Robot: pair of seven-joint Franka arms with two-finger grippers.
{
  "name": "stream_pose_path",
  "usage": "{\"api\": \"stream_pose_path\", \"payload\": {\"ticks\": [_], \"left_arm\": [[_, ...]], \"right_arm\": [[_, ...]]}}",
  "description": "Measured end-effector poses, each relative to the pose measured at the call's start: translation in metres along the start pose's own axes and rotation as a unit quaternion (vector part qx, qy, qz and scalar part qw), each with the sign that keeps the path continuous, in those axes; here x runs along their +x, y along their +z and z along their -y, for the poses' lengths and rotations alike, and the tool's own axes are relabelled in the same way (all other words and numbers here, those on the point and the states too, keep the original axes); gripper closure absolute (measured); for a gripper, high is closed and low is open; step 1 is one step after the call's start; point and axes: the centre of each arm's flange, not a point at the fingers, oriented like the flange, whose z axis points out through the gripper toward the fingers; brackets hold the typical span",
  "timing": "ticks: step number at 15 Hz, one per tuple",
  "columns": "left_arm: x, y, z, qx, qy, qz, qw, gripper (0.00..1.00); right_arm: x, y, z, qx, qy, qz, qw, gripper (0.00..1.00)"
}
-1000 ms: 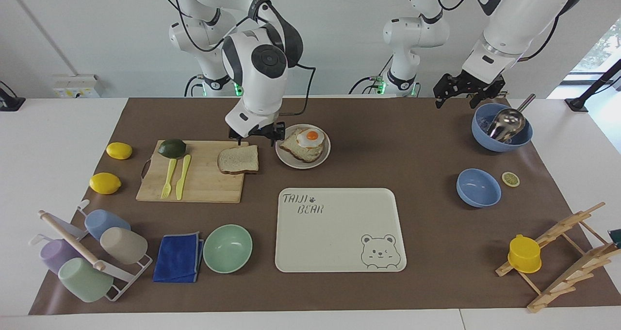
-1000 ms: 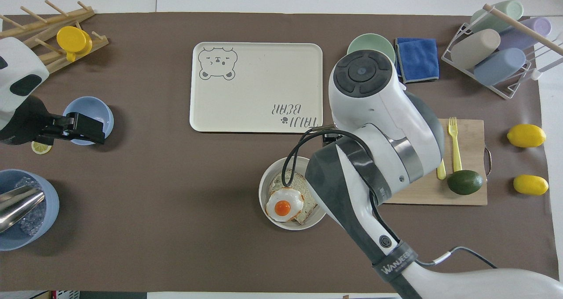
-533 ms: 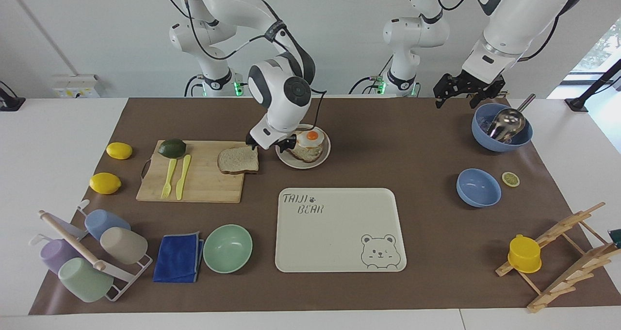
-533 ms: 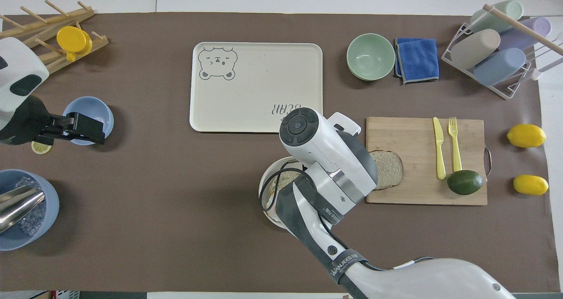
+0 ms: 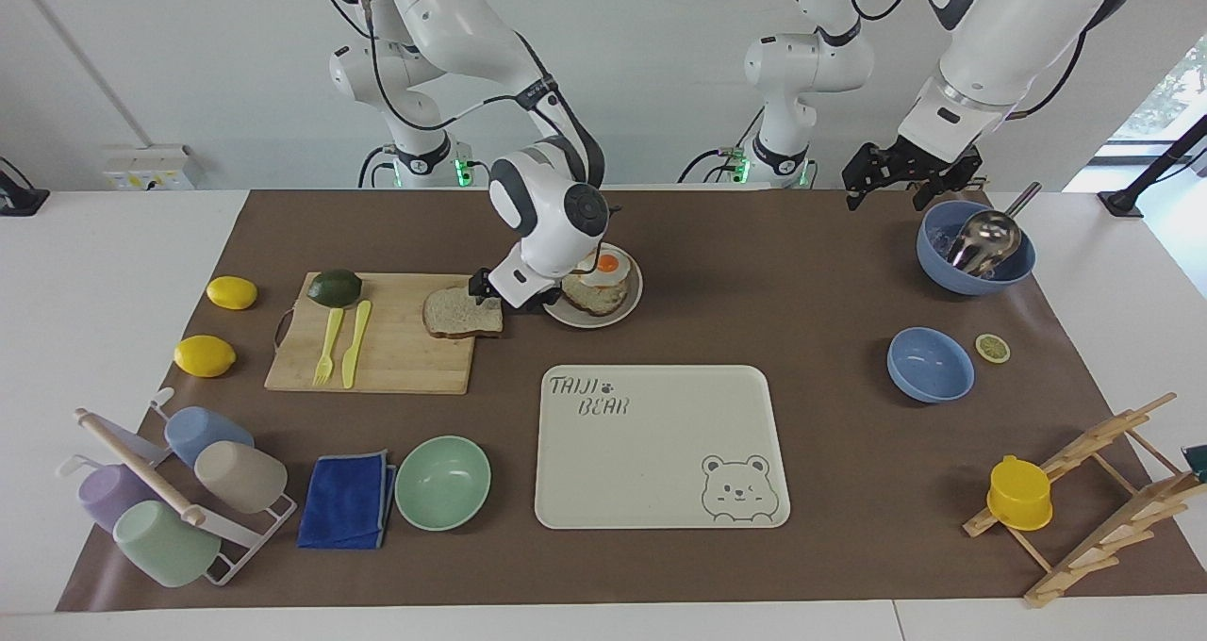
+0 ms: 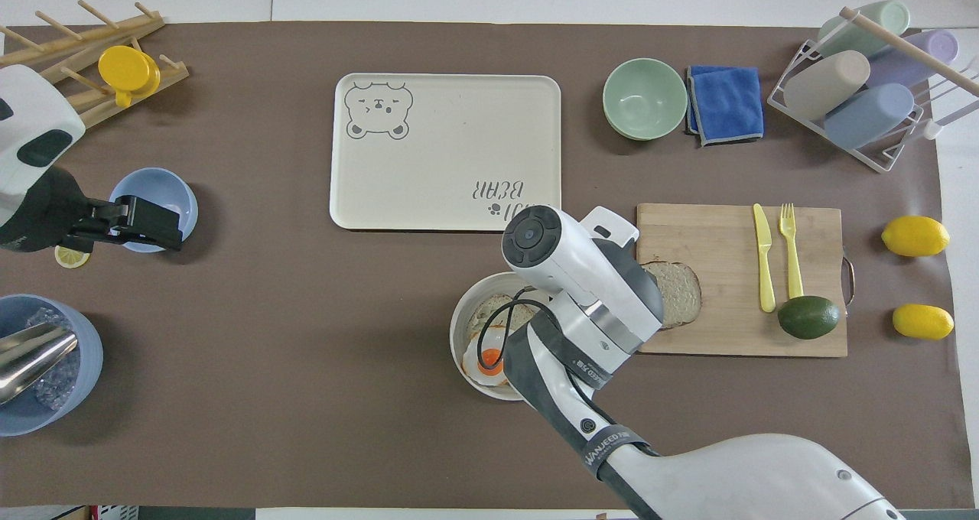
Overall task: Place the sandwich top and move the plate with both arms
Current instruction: 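Carry the bread slice over the plate with the right gripper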
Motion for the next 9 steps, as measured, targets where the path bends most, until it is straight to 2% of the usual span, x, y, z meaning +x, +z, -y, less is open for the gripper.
{"api": "stream_pose_path", "payload": {"ticks": [6,9], "left_arm": [[0.000,0.000,0.000,0.000,0.000,0.000,1.000,0.00],[0.000,0.000,0.000,0.000,0.000,0.000,1.000,0.00]], "right_arm": [[-0.008,0.015,-0.004,-0.008,-0.003,0.010,1.000,0.00],[-0.009,0.016,-0.005,-0.012,-0.006,0.009,1.000,0.04]]}}
